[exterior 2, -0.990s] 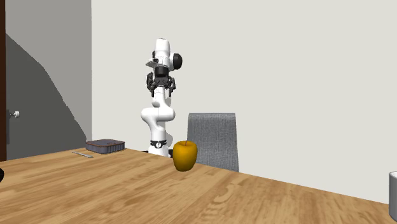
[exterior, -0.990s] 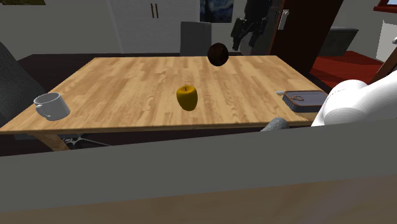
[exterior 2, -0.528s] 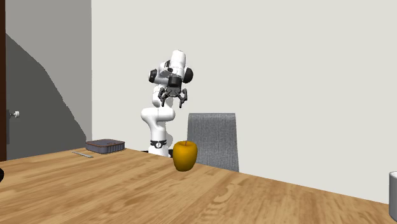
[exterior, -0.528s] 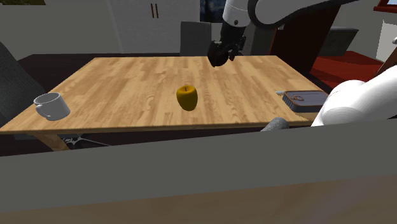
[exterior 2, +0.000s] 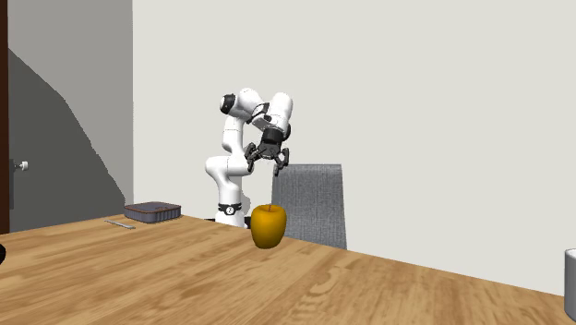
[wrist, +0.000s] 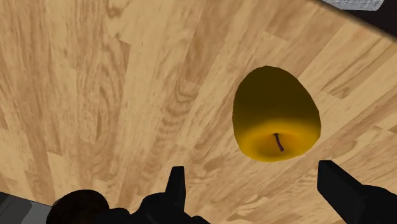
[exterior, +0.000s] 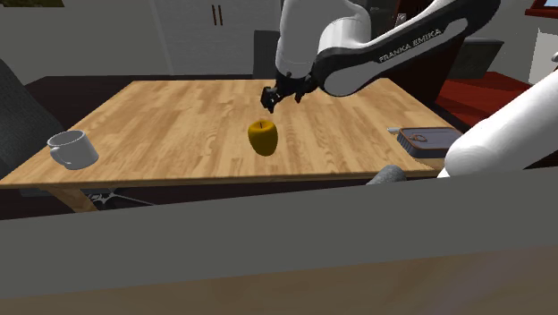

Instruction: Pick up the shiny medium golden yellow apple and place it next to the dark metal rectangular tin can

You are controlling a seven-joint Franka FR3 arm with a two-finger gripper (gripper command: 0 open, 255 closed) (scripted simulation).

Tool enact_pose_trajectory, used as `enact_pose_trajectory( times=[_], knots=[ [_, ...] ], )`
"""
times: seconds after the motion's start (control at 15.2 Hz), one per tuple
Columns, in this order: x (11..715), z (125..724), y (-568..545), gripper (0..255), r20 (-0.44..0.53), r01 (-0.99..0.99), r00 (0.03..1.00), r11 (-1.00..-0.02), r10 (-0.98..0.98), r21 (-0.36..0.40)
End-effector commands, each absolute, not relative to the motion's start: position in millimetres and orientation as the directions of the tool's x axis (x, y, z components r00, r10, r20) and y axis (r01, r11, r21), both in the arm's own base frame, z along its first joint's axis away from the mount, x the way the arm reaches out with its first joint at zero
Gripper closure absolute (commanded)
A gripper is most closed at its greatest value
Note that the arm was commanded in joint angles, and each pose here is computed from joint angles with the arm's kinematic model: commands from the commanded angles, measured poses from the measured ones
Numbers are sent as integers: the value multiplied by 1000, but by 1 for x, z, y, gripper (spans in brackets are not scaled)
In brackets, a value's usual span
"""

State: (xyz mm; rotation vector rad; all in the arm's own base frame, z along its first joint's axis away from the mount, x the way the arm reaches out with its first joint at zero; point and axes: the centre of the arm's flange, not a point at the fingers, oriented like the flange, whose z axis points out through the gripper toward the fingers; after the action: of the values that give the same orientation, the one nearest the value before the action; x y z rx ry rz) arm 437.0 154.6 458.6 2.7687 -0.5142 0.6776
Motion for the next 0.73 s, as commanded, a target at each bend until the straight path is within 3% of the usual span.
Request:
enact_pose_trajectory(
  times=[0.0, 0.33, 0.66],
  knots=[
    [454, 440, 170, 0, 523, -415, 806, -895, -278, 163],
    [500, 394, 202, 0, 610, -472, 746, -858, -267, 201],
    [513, 375, 194, 0, 614, -475, 743, -856, -267, 203]
  ],
)
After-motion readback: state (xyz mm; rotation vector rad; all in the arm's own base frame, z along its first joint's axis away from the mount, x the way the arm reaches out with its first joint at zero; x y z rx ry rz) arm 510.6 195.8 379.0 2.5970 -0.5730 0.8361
